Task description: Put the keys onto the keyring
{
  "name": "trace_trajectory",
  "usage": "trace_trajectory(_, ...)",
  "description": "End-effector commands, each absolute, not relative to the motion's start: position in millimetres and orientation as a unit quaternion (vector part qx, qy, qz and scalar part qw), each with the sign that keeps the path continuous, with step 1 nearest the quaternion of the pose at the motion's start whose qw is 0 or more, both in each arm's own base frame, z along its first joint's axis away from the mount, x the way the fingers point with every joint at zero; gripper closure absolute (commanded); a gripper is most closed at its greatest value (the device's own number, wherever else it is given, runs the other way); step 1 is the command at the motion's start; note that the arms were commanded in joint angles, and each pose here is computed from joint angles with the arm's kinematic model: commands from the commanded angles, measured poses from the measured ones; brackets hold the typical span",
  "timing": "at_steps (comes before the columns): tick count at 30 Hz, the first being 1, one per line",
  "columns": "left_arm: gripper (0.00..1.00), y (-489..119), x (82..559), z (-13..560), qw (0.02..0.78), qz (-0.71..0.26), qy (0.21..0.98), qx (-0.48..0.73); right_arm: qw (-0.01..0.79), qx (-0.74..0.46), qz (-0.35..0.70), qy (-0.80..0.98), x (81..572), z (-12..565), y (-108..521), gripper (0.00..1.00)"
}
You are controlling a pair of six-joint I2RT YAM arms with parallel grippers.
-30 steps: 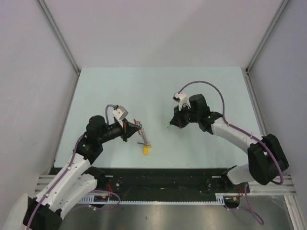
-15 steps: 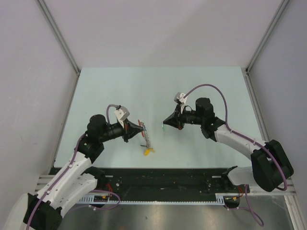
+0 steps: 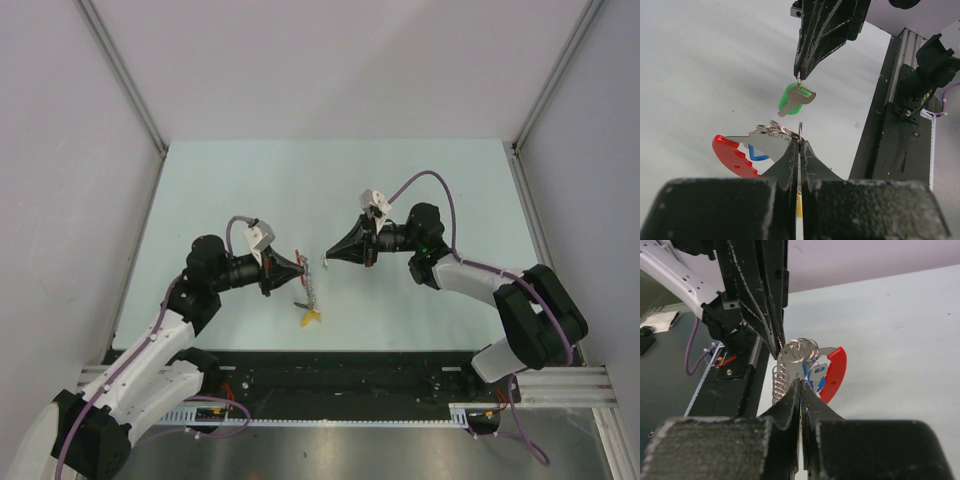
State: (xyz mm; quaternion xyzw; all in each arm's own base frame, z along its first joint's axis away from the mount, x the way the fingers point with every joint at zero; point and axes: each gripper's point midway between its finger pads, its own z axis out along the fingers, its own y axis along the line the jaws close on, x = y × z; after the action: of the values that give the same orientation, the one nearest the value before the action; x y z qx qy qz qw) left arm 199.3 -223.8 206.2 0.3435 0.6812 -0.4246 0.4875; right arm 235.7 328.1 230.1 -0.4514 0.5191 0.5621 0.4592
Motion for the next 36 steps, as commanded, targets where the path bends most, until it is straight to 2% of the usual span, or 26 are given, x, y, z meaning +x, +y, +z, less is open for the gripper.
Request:
trace_trajectory(1,1.0,-231,197,223,0.509,-0.436,0.64,0.374,0.481,-0.491,0.579,0.439,225,259,335,1.0)
trace_trajectory(36,1.0,-232,197,224,0.51,-0.435,0.637,0.381,0.444,-0.517,0.603,0.415,222,250,359,1.0)
